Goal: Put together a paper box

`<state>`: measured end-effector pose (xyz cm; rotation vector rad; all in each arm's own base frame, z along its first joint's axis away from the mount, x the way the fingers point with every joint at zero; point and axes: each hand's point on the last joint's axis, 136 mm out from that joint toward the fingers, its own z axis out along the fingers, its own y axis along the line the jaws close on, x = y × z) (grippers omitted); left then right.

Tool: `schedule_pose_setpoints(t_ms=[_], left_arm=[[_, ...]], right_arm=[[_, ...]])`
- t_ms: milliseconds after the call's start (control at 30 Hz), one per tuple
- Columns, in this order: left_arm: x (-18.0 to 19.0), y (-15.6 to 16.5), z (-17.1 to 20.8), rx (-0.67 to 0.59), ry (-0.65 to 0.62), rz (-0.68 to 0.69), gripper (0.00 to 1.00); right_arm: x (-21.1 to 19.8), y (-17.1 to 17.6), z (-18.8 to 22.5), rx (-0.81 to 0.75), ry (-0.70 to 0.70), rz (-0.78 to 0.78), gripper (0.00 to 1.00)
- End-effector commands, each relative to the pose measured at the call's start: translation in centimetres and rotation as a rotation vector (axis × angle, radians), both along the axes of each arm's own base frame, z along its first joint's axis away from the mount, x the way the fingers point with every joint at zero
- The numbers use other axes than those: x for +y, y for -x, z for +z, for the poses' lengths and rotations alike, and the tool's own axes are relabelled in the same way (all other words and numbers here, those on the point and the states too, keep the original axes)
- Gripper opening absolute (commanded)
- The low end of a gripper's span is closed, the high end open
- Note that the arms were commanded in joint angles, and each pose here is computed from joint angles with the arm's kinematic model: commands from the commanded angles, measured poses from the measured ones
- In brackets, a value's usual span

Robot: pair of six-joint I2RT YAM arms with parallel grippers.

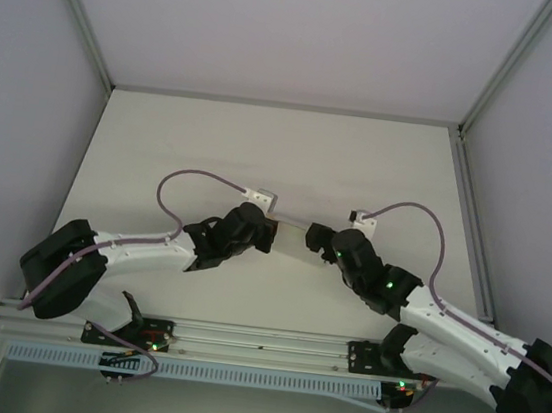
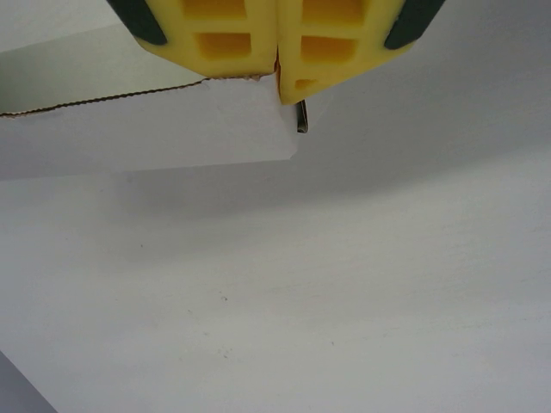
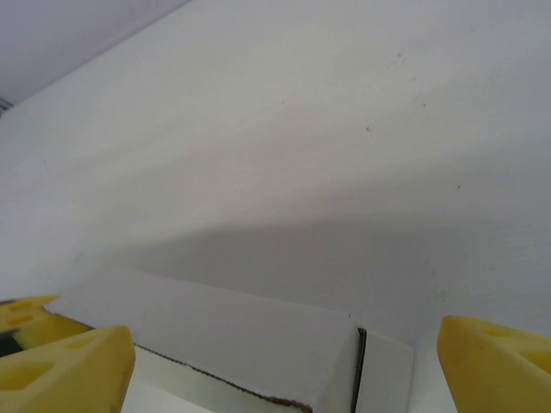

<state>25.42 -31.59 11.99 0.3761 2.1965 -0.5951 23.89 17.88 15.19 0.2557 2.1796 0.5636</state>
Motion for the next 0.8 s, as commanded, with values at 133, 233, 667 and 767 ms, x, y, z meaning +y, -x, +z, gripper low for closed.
schedule_pose_setpoints(t_ms=[133, 233, 667, 767], left_arm=[[4.7, 4.9, -8.2, 0.241, -0.292, -0.033, 0.0], [4.5, 4.8, -7.9, 0.233, -0.288, -0.033, 0.0], [2.6, 6.2, -4.9, 0.21, -0.269, -0.155, 0.26], [2.9, 6.8, -3.4, 0.214, -0.276, -0.178, 0.41]], right_arm=[[-1.8, -0.8, -1.4, 0.092, -0.04, -0.125, 0.79], [-1.9, 0.2, -4.1, 0.177, -0.031, -0.12, 0.7], [-3.2, 3.3, -11.0, 0.268, -0.12, -0.125, 0.47], [-3.4, 3.5, -11.4, 0.277, -0.117, -0.133, 0.44]])
